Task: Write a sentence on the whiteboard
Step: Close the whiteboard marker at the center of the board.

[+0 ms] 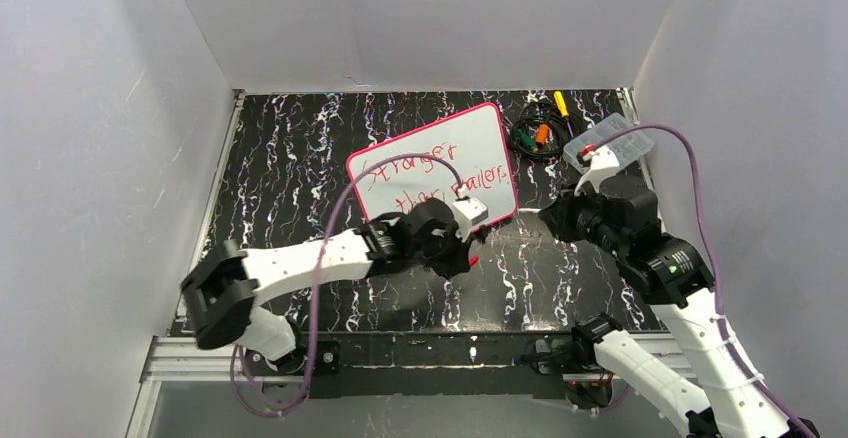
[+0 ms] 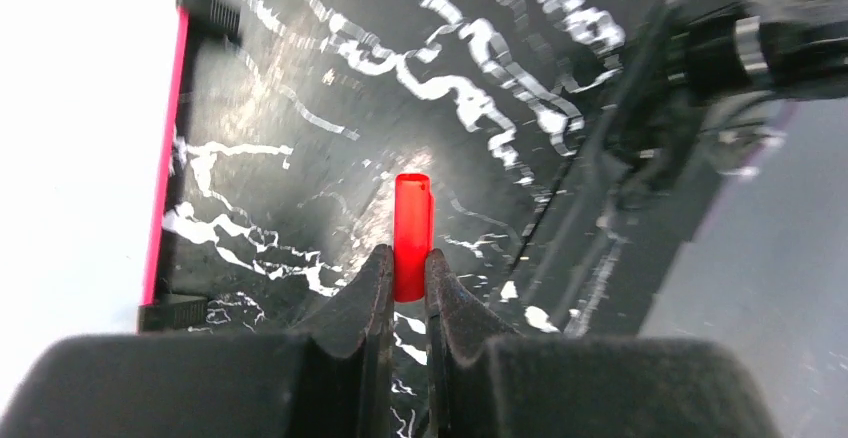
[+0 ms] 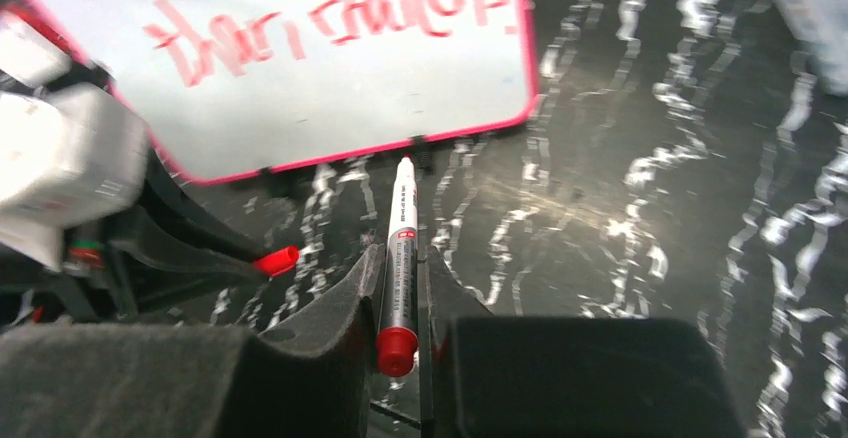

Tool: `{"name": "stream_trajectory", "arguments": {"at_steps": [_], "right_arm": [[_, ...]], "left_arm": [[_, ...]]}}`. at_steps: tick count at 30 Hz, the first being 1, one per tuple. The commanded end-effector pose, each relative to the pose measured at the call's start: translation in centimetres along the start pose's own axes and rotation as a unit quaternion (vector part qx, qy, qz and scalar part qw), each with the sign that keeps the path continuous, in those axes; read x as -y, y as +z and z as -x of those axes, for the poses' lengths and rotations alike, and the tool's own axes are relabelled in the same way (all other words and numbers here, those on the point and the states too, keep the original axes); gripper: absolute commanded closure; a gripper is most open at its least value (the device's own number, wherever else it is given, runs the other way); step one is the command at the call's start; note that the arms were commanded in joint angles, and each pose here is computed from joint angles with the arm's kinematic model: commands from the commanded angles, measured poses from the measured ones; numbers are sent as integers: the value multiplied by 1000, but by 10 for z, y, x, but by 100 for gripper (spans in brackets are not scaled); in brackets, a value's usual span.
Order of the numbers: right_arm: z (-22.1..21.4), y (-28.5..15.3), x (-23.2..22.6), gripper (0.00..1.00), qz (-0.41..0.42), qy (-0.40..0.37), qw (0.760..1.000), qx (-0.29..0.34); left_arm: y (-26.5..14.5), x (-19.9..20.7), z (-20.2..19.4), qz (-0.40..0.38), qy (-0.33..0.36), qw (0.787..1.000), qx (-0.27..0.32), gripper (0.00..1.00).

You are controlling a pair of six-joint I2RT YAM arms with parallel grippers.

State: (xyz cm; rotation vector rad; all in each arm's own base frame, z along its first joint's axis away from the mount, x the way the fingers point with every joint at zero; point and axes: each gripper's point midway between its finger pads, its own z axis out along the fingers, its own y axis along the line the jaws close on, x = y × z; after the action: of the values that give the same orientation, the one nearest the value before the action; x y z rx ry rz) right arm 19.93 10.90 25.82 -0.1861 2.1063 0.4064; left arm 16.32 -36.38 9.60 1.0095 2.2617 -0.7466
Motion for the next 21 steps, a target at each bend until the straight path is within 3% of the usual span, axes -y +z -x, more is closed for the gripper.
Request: {"name": "stream_trajectory", "arguments": {"at_steps": [1,7,11,16,21], "right_arm": [[17,-12,-62,99,171,-5,985,17],[22,-22,-101,99,281,11,960,9],[20,-27,-121,99,340,23,940,-8],[-1,-25,-135,99,391,38,917,-76],[-12,-23,-135,99,393,43,912,-108]], "left_arm": [[-67,29,27,-98,39,993,45,100],[-125,34,25,-141,98,984,53,100],[-129,20,13,-137,109,982,67,100],[-132,19,11,-138,114,980,88,100],[-136,15,10,-131,132,978,92,100]]}}
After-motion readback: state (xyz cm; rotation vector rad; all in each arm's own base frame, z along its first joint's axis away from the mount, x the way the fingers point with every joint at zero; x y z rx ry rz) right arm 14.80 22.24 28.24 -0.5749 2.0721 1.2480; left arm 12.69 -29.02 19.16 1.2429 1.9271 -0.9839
